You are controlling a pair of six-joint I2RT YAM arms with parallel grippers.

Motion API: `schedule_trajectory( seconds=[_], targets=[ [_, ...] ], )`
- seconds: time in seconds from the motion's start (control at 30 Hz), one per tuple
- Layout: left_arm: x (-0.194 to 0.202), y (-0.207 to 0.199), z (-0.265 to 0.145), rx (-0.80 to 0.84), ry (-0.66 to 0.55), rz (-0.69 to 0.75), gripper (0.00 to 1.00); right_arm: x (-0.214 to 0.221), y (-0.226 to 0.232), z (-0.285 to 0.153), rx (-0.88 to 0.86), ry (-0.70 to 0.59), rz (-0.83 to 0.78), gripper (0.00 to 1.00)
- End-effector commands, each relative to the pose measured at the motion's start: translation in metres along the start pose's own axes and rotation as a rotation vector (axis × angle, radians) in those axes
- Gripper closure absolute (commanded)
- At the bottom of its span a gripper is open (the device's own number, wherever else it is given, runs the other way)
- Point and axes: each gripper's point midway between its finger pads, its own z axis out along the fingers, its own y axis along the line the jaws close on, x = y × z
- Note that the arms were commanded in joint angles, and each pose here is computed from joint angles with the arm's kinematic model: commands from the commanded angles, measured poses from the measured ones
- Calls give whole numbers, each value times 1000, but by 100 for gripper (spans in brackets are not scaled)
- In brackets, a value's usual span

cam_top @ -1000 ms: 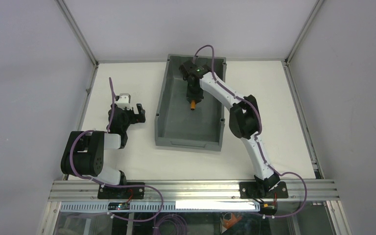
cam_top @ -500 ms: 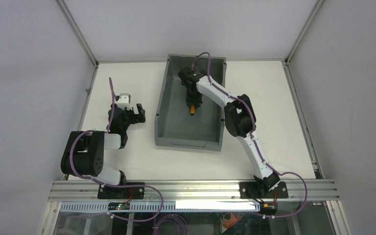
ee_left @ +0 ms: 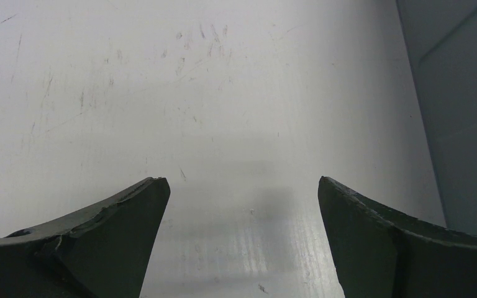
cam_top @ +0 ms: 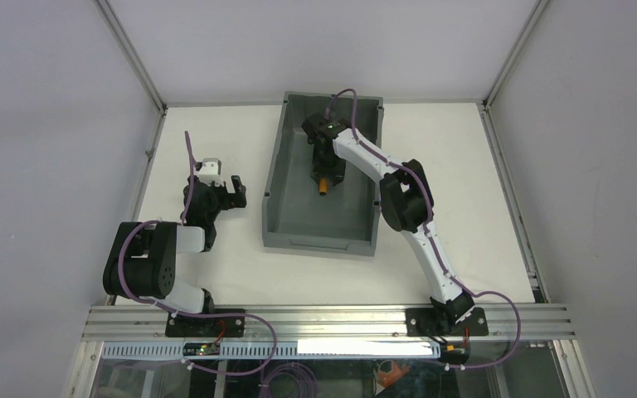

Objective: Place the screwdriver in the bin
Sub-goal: Place the screwdriver in the bin, then reset both arms

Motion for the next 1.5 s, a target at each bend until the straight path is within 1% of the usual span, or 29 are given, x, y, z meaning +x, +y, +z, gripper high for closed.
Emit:
schedule_trajectory(
  seconds=[0.0,0.23,0.33,0.5,0.6,0.73,0.97,1.07,1.23,1.3,1.33,1.4,1.47],
  targets=[
    [-25,-3,5,24,-88,12,1,-10,5,-4,-24,-25,27,46],
    [-25,-3,5,24,-88,12,1,-26,12,-30,-71,-74,20,36],
    [-25,-3,5,23,-88,12,1,-34,15,-45,-97,-105,14,29],
    [-26,-3,5,24,-89,12,1,-48,19,-75,-139,-161,2,22],
    [-25,-3,5,24,-88,12,1,-55,21,-94,-173,-194,-19,18],
    [-26,-3,4,24,-89,12,1,-64,23,-123,-220,-249,-42,14],
    [-26,-3,4,24,-89,12,1,-82,22,-183,-303,-376,-98,1],
    [-26,-3,4,24,-89,12,1,-88,15,-209,-320,-433,-115,1],
    [-25,-3,4,23,-88,12,1,-104,-9,-251,-323,-553,-122,1],
    [-26,-3,4,24,-89,12,1,-110,-25,-273,-317,-621,-123,1],
    [-26,-3,4,24,-89,12,1,-112,-32,-273,-304,-637,-118,1],
    [-25,-3,5,23,-88,12,1,-117,-51,-293,-294,-707,-103,1],
    [-26,-3,4,24,-88,12,1,-118,-72,-299,-267,-749,-89,1]
  ],
)
